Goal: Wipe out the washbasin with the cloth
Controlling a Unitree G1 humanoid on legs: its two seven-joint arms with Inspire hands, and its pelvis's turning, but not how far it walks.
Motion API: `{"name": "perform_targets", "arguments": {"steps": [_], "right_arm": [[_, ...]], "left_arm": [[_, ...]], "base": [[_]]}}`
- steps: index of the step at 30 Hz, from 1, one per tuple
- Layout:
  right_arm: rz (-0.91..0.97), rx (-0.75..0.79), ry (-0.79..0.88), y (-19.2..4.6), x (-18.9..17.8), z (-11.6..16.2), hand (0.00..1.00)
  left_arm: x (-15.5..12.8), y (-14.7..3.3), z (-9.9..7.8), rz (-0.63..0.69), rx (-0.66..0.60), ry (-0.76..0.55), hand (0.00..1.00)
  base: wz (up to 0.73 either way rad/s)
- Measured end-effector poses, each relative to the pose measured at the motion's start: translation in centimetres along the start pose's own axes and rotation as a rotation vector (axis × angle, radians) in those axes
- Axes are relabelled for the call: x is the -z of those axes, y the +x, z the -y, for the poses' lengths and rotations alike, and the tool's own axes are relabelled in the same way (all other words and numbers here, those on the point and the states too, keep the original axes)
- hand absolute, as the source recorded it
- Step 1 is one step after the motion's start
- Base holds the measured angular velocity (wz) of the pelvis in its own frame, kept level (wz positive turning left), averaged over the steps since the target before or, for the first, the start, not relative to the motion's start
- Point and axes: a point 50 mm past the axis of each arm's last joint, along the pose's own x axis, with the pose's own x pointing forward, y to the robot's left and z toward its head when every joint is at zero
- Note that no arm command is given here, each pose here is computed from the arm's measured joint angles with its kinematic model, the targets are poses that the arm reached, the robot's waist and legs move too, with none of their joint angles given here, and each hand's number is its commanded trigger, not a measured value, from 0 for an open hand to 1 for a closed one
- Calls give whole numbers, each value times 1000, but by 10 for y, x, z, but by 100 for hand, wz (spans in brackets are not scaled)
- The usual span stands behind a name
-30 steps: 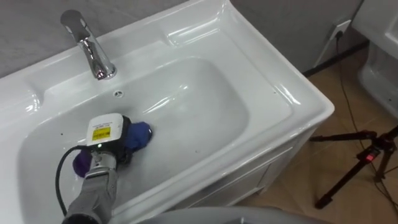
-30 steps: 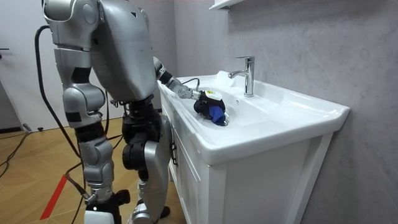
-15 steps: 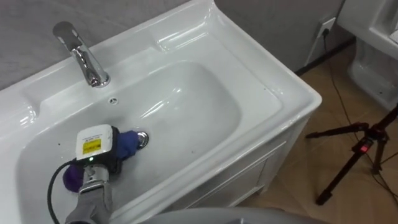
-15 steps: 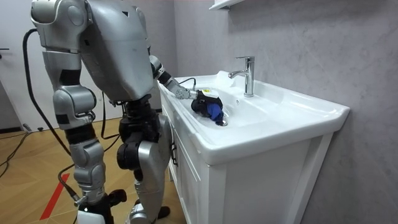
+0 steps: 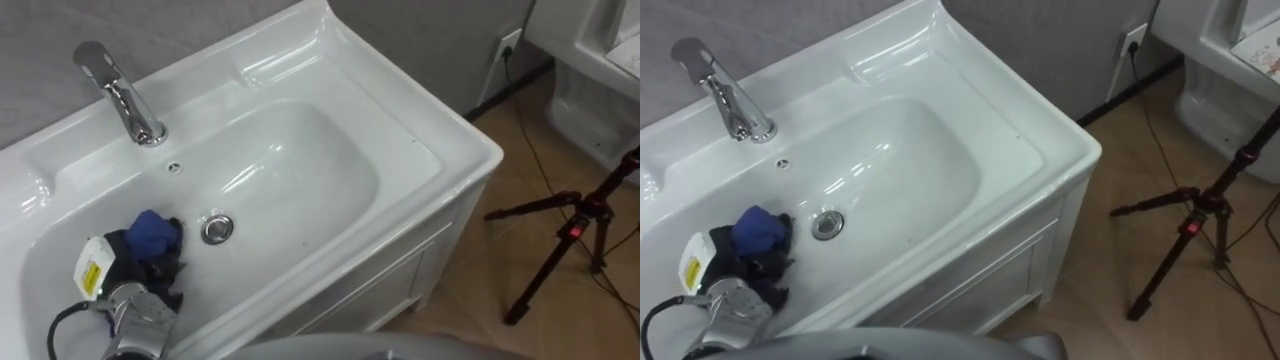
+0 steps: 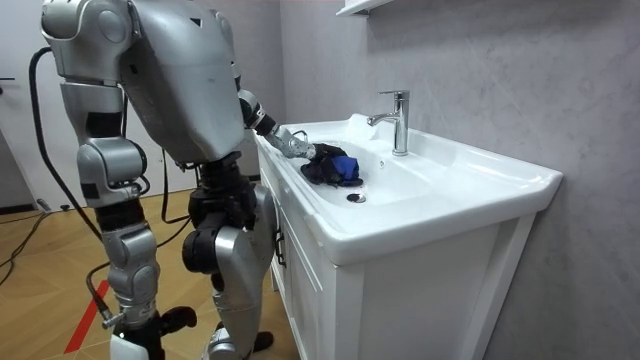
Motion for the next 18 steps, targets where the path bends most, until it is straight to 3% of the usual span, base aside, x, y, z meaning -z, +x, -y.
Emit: {"name": "perform_targets", "arguments": {"steps": [6, 18], "right_arm": [[-16, 5, 13, 0, 12, -1, 0], [-8, 31, 24, 0, 10, -4, 0]], "left_arm": [[0, -1, 3, -44, 42, -181, 100], [0, -2, 5, -40, 70, -217, 100]], "base": [[-5], [0]]}}
